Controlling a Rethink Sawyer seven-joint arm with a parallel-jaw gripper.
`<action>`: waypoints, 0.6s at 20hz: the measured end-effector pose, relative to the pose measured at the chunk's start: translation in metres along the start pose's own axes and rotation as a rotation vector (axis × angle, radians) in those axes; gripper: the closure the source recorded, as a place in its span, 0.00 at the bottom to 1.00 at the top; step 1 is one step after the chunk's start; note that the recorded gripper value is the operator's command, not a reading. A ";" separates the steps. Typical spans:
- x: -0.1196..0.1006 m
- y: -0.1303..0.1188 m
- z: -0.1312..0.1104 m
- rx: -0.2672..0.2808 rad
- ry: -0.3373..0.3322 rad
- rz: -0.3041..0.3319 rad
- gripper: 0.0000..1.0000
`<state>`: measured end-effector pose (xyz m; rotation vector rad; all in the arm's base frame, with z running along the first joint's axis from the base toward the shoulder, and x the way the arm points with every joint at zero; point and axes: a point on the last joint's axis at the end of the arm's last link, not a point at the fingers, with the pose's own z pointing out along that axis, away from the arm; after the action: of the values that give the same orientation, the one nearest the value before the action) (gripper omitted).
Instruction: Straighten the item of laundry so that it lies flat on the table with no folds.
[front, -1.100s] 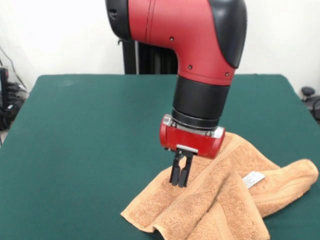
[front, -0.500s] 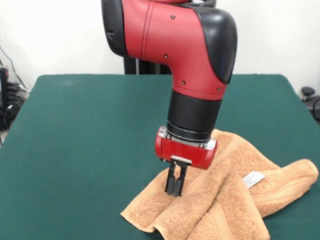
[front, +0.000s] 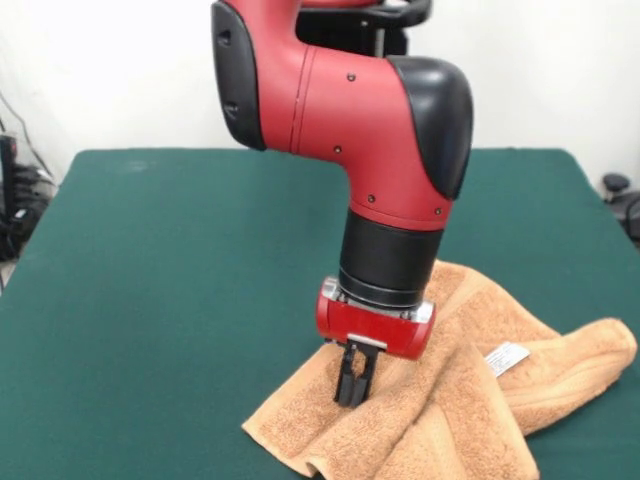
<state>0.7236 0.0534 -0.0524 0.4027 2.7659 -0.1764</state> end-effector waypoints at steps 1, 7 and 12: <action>-0.001 0.000 0.000 -0.001 -0.002 0.000 1.00; -0.005 0.003 0.004 -0.003 -0.011 -0.003 1.00; -0.006 0.003 0.004 -0.003 -0.013 -0.004 1.00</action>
<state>0.7309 0.0544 -0.0545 0.3942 2.7543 -0.1749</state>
